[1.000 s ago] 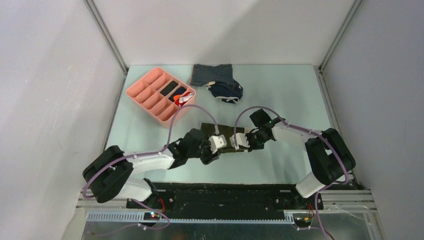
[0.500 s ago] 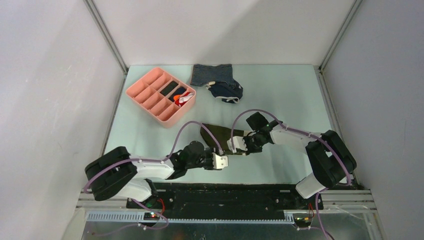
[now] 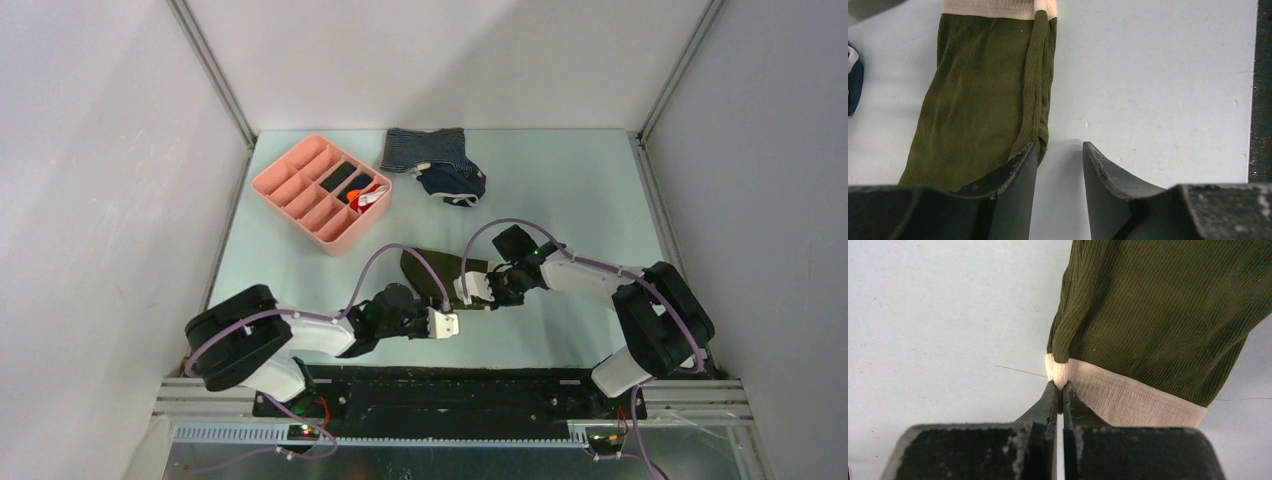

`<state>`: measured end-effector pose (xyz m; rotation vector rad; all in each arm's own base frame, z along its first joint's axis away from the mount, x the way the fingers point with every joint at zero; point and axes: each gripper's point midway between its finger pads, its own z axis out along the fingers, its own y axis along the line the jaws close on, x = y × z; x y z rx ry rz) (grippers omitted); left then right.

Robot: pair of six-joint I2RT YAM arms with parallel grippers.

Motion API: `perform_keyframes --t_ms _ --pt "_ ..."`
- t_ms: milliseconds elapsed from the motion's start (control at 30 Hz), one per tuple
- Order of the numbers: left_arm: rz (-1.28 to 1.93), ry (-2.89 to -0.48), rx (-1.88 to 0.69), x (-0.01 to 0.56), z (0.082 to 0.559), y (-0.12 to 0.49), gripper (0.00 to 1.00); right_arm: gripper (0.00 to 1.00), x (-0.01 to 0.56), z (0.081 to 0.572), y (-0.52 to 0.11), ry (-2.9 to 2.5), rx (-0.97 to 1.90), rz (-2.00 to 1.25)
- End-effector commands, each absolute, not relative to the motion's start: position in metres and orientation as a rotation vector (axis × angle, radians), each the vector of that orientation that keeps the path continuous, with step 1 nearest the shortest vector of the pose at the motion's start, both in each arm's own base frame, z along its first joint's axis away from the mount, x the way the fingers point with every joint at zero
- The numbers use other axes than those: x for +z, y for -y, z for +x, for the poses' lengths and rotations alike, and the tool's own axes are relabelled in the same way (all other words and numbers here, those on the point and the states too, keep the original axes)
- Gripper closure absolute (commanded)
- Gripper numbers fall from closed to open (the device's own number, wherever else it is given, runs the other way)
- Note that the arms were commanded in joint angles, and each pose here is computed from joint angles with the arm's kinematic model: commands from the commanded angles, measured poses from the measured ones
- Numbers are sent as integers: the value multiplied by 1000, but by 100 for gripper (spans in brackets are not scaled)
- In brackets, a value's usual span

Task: Roll the underwear
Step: Fold the underwear at the center of the board.

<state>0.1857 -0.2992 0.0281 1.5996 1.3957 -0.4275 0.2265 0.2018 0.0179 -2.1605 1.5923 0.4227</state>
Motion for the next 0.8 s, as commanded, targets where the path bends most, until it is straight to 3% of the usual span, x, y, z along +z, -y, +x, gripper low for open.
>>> perform_keyframes --t_ms 0,200,400,600,767 --pt "1546 -1364 -405 40 197 309 55 100 -1 189 -188 -1698 537 -2217" --pt "1536 -1377 -403 38 202 313 55 100 -1 189 -189 -1709 546 -2207" --pt "1507 -1376 -451 54 199 308 62 100 -1 188 -188 -1715 546 -2204" --pt "1503 -1339 -489 69 191 304 57 100 0 188 -189 -1718 553 -2197" --pt "1513 -1425 -472 45 198 306 55 100 -1 192 -191 -1728 543 -2188"
